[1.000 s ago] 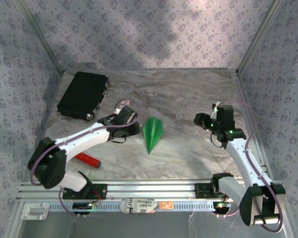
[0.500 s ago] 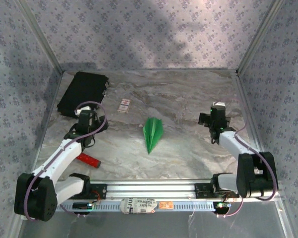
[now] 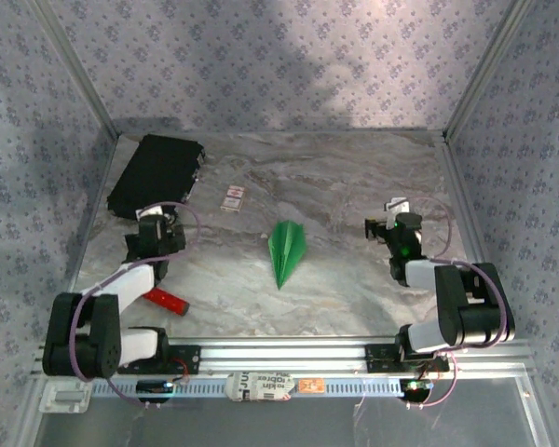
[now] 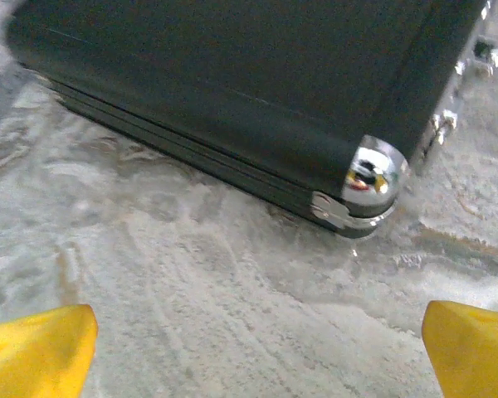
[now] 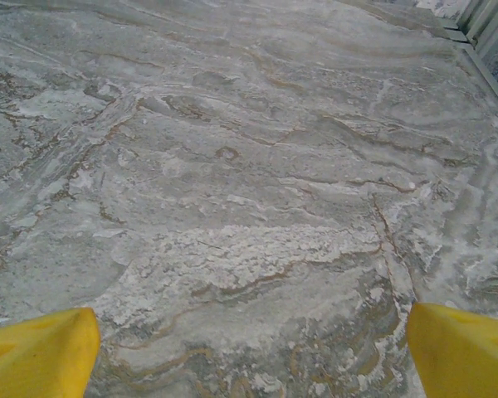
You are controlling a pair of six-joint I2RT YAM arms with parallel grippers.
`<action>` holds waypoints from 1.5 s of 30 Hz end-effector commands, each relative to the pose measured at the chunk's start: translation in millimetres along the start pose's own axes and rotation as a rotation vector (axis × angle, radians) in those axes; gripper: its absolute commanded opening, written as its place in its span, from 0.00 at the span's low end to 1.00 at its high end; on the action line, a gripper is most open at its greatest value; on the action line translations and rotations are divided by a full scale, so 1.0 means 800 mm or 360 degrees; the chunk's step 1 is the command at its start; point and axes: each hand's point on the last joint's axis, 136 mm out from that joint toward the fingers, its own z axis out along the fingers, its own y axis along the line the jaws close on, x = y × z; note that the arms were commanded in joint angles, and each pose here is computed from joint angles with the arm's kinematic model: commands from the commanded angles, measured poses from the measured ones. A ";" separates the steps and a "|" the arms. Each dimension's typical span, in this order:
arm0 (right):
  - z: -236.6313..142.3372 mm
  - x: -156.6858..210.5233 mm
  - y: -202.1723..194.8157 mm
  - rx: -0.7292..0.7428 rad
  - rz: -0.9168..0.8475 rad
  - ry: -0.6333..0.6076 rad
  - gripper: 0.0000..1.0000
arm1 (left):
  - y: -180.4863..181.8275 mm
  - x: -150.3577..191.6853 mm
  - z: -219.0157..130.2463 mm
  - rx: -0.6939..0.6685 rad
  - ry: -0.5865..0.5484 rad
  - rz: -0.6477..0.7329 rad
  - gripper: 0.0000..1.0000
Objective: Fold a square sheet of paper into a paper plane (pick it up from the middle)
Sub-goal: Reset both arms
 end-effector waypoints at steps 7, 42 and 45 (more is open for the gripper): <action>0.022 -0.010 -0.026 0.0053 0.0163 -0.0055 0.99 | -0.033 -0.078 0.011 0.0301 -0.0396 0.0019 1.00; 0.022 -0.011 -0.026 0.0049 0.0166 -0.0046 0.99 | -0.039 -0.064 0.040 0.0382 -0.0422 -0.0041 1.00; 0.022 -0.011 -0.026 0.0049 0.0167 -0.0044 0.99 | -0.040 -0.064 0.040 0.0384 -0.0421 -0.0039 1.00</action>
